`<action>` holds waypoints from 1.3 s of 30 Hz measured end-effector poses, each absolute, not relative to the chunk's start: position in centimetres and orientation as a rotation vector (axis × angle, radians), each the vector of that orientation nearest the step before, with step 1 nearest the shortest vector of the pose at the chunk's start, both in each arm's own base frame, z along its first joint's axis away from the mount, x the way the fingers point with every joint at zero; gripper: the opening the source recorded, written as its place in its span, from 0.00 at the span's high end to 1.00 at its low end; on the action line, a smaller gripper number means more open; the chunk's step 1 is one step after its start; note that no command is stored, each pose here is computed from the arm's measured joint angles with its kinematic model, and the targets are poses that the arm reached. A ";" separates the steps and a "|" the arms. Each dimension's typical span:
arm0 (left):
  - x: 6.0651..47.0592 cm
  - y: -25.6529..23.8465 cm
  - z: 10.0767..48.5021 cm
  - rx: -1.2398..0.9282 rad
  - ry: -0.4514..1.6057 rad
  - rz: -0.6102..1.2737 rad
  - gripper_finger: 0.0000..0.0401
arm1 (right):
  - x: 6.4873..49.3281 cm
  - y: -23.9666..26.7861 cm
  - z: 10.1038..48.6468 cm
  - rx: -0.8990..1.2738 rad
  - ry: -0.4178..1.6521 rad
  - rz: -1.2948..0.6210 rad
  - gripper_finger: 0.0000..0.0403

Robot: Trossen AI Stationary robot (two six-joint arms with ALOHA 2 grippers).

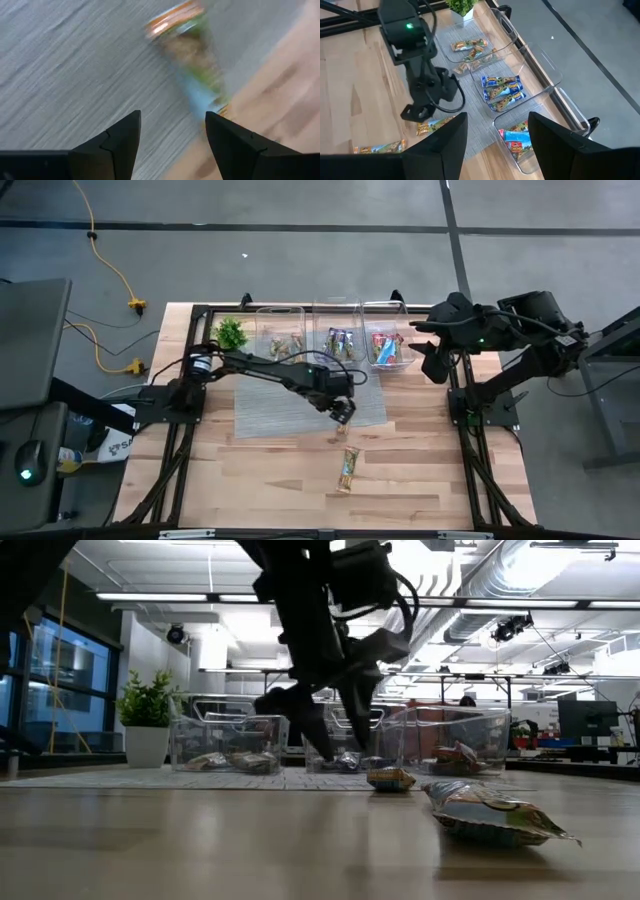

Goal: Pick and place Granola Bars by type
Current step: Put the yellow granola bar into the left transparent bin

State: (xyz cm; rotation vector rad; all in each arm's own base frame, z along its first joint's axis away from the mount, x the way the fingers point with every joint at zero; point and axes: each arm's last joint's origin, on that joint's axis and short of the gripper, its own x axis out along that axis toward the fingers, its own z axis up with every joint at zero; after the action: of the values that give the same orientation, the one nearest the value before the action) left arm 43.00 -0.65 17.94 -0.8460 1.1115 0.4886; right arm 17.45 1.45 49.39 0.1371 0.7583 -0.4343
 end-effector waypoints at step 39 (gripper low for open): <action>22.1 -3.8 27.8 -0.852 0.642 0.233 0.46 | 16.8 1.1 49.7 0.174 0.706 -0.526 0.52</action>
State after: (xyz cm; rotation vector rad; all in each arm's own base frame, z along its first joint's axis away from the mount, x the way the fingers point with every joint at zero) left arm 22.05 -3.81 27.75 -0.8519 0.6425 0.2330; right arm 16.81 1.09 49.68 0.1740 0.7056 -0.5255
